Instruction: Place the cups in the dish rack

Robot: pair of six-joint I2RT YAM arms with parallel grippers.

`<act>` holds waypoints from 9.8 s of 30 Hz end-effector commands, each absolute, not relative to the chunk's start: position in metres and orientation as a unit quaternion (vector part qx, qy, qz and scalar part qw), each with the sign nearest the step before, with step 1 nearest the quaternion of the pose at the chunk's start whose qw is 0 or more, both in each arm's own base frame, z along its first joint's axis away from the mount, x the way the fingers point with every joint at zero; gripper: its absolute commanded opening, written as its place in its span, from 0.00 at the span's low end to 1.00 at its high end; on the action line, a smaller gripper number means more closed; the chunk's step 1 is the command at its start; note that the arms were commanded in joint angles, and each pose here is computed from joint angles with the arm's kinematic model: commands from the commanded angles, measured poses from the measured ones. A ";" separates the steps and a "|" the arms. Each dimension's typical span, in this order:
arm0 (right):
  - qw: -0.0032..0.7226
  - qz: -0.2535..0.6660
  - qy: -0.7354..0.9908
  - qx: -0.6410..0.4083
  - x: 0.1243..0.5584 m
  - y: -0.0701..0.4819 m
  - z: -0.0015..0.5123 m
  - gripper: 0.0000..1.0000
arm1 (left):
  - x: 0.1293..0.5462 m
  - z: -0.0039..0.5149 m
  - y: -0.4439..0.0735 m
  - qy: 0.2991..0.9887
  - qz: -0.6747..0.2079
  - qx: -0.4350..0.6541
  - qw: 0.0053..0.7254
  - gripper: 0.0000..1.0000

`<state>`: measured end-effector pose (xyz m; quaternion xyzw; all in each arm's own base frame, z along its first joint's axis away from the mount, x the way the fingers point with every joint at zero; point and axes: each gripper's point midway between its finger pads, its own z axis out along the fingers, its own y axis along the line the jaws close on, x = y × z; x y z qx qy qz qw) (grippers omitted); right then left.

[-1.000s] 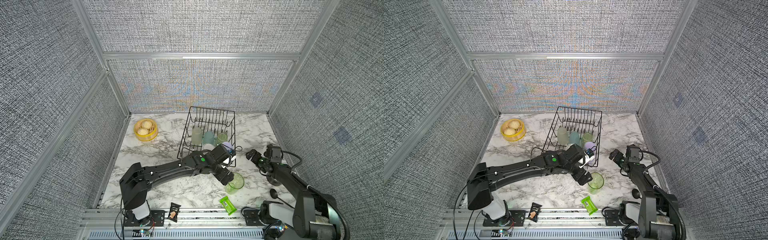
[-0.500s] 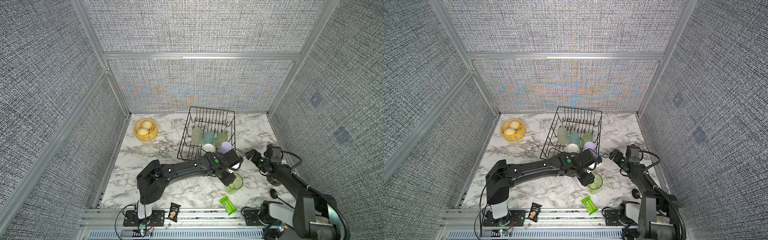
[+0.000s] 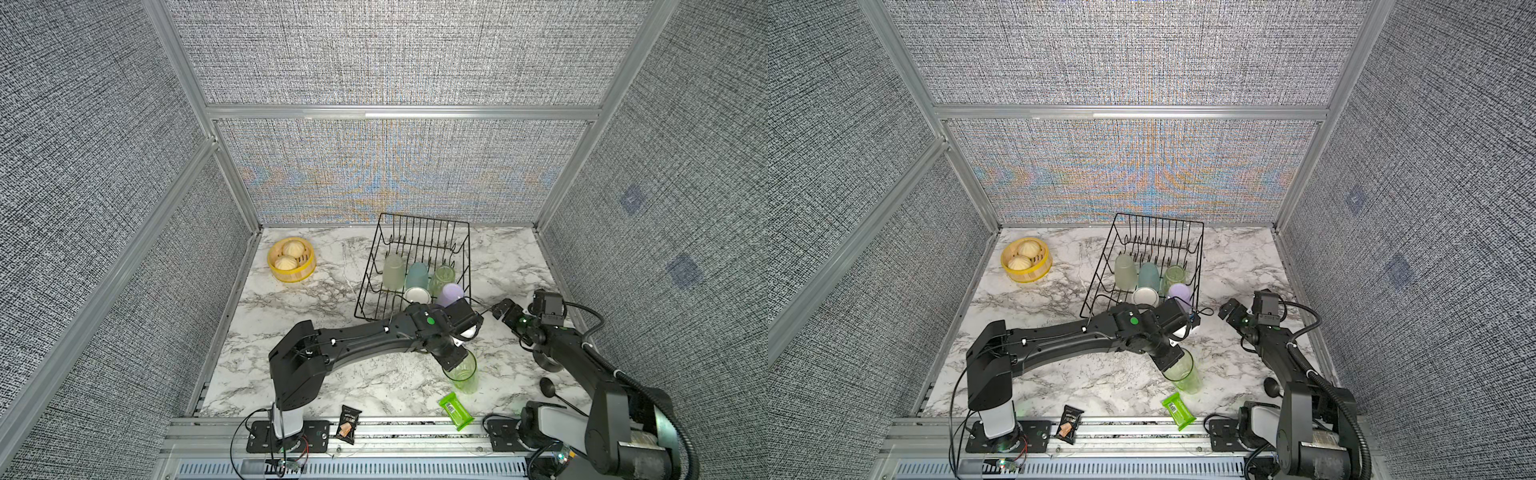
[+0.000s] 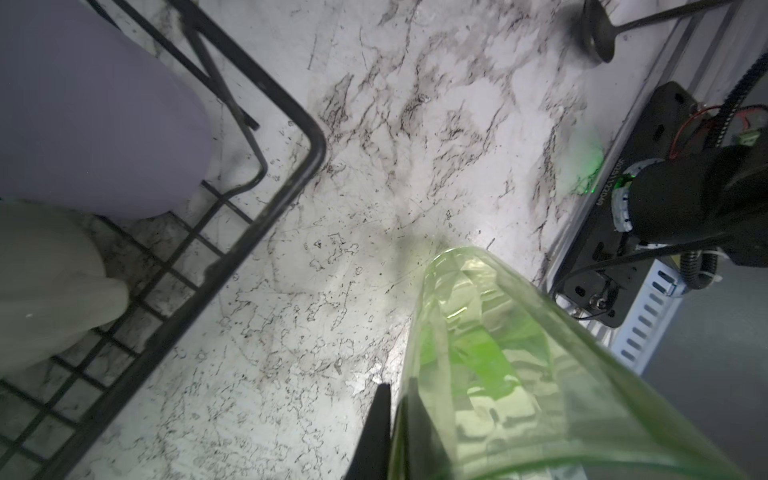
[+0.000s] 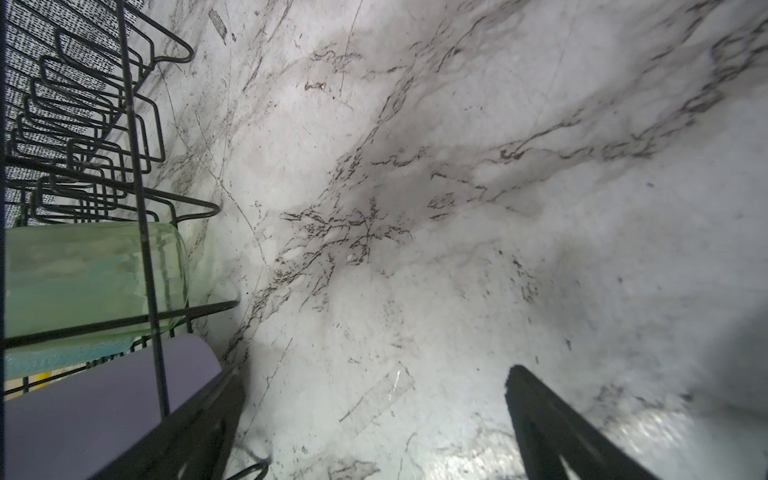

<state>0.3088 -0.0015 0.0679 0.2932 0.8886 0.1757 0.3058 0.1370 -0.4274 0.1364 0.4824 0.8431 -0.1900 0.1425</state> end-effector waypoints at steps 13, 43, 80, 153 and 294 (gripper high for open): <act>0.359 0.263 0.872 0.203 0.307 0.032 0.147 0.99 | 0.176 0.226 -0.381 0.840 -0.317 0.381 0.219 0.00; 0.260 0.673 0.688 -0.082 0.238 0.230 0.350 0.99 | 0.259 0.318 -0.281 0.736 -0.615 0.112 0.258 0.00; 0.252 0.732 0.629 -0.067 0.269 0.262 0.339 0.91 | 0.254 0.305 -0.282 0.722 -0.642 0.107 0.236 0.00; 0.341 0.063 0.865 -0.363 0.367 0.364 0.180 0.57 | 0.260 0.164 -0.048 0.880 -0.106 -0.250 0.389 0.99; 0.568 -0.076 0.819 0.032 0.392 -0.007 0.091 0.99 | 0.389 0.099 0.009 0.819 0.031 -0.012 0.574 0.99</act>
